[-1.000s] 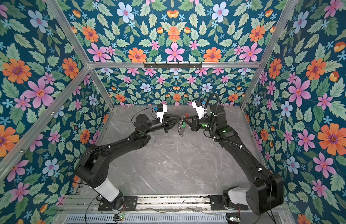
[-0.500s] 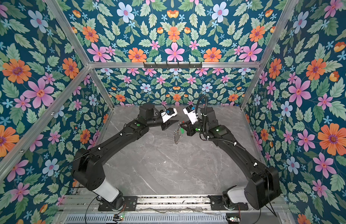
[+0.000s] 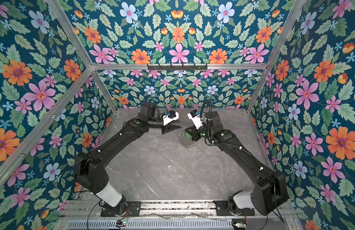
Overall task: Attach keys to a key ring
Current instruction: Insert the key into the keyring.
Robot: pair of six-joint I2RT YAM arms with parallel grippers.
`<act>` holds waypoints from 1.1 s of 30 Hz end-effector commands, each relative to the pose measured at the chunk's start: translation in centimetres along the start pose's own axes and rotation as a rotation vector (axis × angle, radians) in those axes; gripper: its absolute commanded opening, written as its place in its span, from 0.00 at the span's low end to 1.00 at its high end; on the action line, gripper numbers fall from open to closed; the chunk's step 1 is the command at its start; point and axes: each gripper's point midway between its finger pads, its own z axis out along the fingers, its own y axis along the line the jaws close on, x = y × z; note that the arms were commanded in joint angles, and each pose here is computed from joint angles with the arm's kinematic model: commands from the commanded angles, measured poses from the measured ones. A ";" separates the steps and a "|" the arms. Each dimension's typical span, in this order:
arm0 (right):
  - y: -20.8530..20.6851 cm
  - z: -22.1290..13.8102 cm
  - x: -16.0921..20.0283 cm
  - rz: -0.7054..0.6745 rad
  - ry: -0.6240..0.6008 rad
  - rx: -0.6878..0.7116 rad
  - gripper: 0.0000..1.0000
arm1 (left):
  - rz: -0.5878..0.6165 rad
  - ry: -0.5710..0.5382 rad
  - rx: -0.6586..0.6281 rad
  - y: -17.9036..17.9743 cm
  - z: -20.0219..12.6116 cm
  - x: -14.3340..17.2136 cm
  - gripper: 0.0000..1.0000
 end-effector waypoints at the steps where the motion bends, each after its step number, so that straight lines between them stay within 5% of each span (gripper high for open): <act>1: 0.5 0.2 -1.4 -0.046 -0.044 -0.018 0.00 | -0.047 -0.053 0.081 -1.1 0.1 -0.9 0.37; 13: 1.1 0.3 -1.3 -0.052 -0.037 -0.036 0.00 | -0.083 -0.061 0.128 -1.1 0.7 -0.8 0.37; 33: 1.2 0.6 -1.7 -0.056 -0.035 -0.043 0.00 | -0.127 -0.068 0.179 -1.6 1.2 -0.3 0.16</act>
